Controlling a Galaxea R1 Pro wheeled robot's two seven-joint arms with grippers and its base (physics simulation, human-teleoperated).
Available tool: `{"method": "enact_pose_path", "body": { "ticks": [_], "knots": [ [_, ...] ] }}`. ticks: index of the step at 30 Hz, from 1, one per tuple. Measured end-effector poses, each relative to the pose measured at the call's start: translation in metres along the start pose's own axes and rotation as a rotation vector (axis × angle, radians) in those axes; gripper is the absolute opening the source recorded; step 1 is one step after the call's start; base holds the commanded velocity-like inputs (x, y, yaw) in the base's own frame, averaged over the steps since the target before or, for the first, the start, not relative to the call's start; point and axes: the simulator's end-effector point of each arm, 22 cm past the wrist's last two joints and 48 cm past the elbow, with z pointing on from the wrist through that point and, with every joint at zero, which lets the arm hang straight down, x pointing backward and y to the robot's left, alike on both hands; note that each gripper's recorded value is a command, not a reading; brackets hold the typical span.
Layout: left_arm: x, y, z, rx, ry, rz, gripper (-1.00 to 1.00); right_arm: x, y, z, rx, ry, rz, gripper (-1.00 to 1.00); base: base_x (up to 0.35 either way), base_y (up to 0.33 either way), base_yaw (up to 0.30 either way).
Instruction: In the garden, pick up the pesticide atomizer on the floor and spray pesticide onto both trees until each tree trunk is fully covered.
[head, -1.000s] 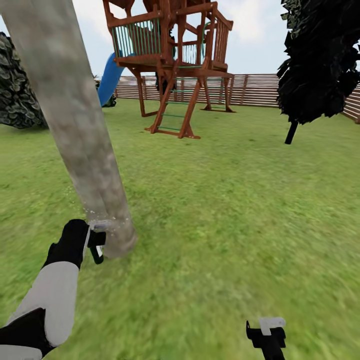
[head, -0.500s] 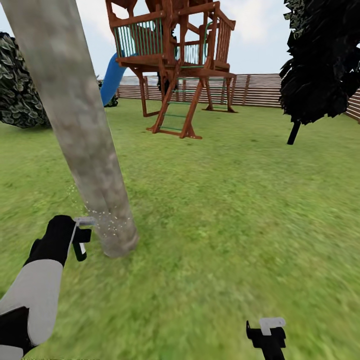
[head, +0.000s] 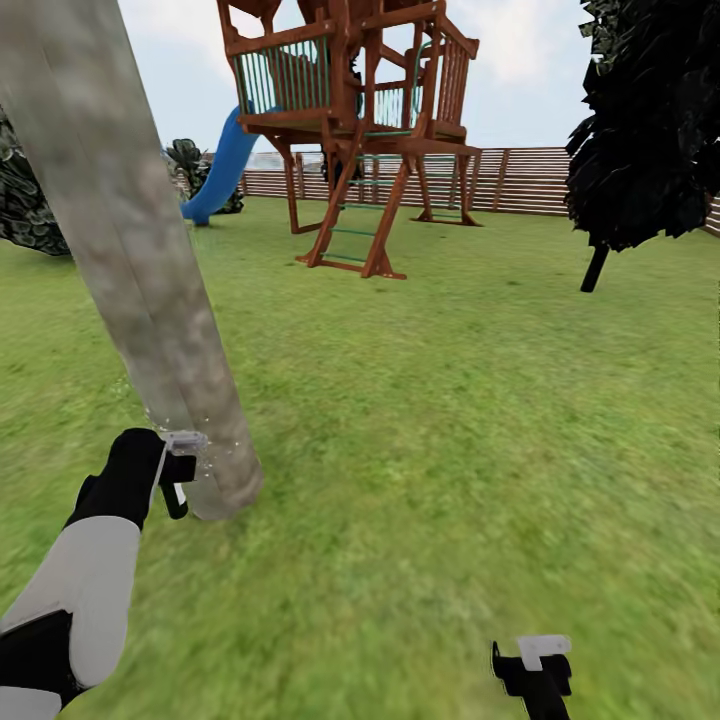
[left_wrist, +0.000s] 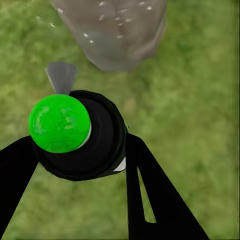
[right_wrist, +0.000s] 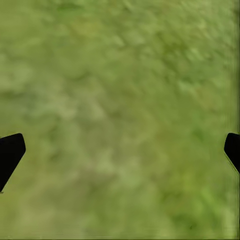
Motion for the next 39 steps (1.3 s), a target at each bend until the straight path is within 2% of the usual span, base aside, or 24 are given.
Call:
{"method": "enact_pose_path", "body": {
  "ticks": [12, 26, 39],
  "knots": [
    [-0.0039, 0.0005, -0.0019, 0.0, -0.007, -0.003, -1.0, -0.0001, 0.0, -0.0001, 0.0, 0.0, 0.0, 1.0, 0.07, -0.273, 0.009],
    [-0.0008, 0.0003, -0.0007, 0.0, -0.002, -0.004, -1.0, -0.0003, 0.0012, -0.0002, -0.002, 0.0, 0.001, 1.0, 0.151, -0.264, 0.251],
    [0.0004, 0.0018, -0.0001, -0.002, 0.0, -0.007, -1.0, -0.0001, 0.0001, -0.0001, -0.001, 0.0, 0.0, 1.0, 0.123, -0.264, 0.006]
  ]
}}
